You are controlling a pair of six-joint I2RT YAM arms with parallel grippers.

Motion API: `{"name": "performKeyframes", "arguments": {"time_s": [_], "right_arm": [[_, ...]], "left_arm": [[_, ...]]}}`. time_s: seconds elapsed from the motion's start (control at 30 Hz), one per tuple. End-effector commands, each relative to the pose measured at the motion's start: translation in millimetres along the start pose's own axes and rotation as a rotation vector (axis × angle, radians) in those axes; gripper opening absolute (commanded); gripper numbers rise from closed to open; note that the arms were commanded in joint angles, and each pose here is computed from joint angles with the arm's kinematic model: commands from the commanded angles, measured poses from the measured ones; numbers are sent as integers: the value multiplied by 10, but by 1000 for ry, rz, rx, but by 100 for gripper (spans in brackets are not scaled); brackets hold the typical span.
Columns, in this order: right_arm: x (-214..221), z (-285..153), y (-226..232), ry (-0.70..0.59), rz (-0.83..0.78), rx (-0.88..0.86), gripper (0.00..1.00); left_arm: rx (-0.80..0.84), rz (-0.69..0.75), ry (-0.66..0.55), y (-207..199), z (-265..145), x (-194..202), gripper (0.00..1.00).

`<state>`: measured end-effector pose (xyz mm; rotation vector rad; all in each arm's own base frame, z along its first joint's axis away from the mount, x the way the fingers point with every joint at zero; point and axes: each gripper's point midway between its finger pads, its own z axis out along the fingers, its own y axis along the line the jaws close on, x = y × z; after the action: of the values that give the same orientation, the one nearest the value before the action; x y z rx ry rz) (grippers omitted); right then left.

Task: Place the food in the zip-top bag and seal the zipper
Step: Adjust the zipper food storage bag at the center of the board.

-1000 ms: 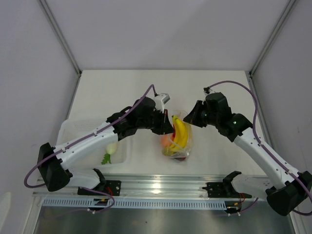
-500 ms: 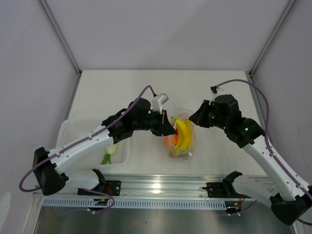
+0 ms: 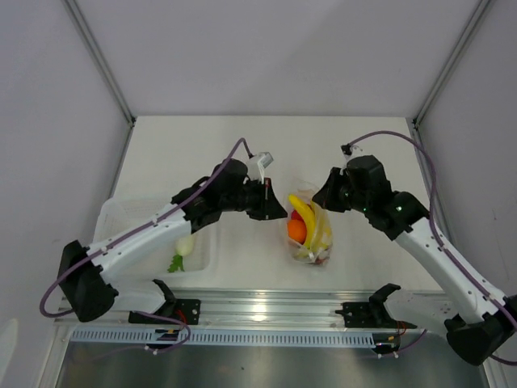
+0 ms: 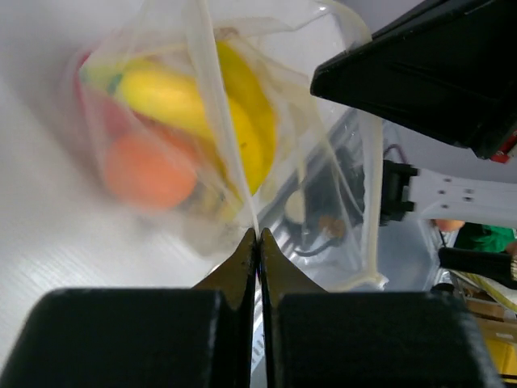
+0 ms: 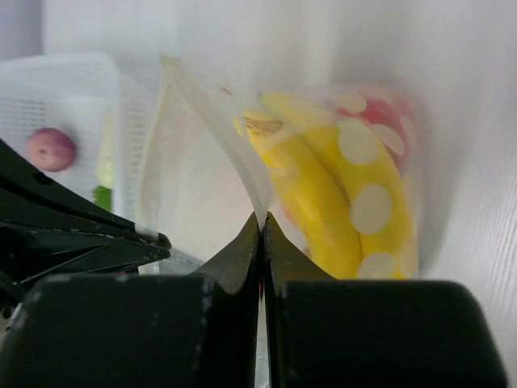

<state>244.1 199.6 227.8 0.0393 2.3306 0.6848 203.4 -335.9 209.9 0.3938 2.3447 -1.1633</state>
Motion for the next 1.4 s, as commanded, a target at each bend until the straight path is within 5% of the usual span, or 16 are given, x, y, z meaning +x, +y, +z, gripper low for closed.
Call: {"name": "performKeyframes", "arguments": {"time_s": [0.0, 0.1, 0.4, 0.77, 1.07, 1.37], "right_arm": [[-421, -581, 435, -154, -25, -149, 0], [-389, -681, 549, -176, -8, -210, 0], [-20, 33, 192, -61, 33, -98, 0], [-306, -490, 427, -150, 39, -150, 0], [-101, -178, 128, -99, 47, -60, 0], [-189, -251, 190, -126, 37, -81, 0]], "left_arm": [[193, 73, -153, -700, -538, -400, 1], [197, 61, -176, -687, -578, -382, 1], [39, -9, -43, -24, -88, -47, 1], [174, 59, -174, -597, -647, -368, 1], [76, -15, -58, -128, -161, -103, 1], [72, 47, -109, -266, -372, -296, 1]]}}
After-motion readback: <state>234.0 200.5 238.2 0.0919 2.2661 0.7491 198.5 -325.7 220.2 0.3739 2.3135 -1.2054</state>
